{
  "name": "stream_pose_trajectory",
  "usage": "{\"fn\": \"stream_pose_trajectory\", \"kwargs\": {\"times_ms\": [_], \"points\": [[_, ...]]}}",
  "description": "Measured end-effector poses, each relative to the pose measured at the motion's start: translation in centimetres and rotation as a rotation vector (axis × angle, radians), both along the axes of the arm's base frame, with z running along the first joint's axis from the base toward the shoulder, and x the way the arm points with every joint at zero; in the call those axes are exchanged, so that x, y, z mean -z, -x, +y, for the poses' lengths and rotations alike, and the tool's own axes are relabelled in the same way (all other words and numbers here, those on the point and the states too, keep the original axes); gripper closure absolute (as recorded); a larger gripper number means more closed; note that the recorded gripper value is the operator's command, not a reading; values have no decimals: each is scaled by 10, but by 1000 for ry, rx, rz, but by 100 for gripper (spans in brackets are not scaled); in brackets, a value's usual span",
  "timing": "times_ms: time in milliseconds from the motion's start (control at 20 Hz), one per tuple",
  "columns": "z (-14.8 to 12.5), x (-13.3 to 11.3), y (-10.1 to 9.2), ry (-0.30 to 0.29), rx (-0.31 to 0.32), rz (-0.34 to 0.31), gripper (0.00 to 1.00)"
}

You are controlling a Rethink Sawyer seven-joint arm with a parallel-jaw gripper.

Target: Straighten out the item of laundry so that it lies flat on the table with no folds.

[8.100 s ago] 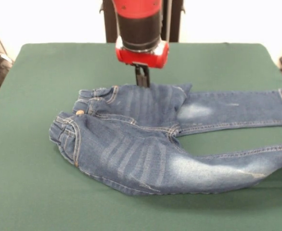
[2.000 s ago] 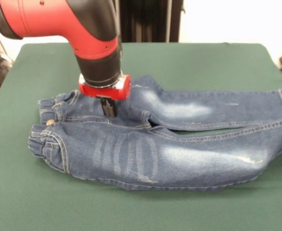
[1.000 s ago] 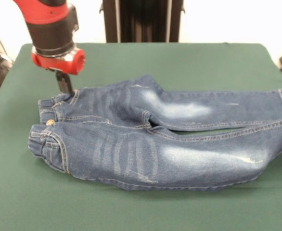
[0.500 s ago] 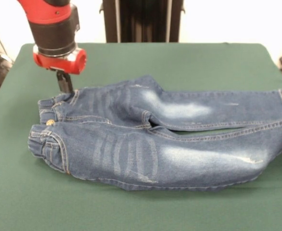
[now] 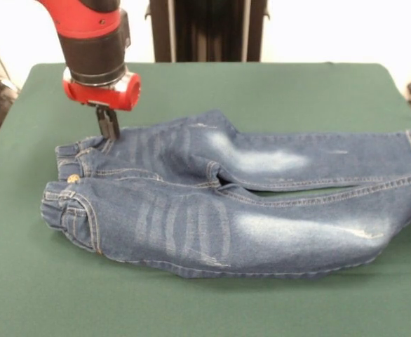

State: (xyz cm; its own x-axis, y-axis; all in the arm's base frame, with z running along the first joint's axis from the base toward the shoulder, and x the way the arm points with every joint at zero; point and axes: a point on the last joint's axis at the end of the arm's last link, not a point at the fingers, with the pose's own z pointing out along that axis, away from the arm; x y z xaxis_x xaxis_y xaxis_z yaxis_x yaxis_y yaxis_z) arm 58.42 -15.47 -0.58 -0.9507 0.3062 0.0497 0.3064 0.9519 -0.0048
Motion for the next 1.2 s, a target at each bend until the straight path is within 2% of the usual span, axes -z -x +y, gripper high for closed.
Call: {"fn": "stream_pose_trajectory", "kwargs": {"times_ms": [450,800,1200], "points": [[18,6,-2,-6,-28,-4,100],[31,35,8,-53,-21,-9,100],[27,35,7,-59,-8,-16,100]]}}
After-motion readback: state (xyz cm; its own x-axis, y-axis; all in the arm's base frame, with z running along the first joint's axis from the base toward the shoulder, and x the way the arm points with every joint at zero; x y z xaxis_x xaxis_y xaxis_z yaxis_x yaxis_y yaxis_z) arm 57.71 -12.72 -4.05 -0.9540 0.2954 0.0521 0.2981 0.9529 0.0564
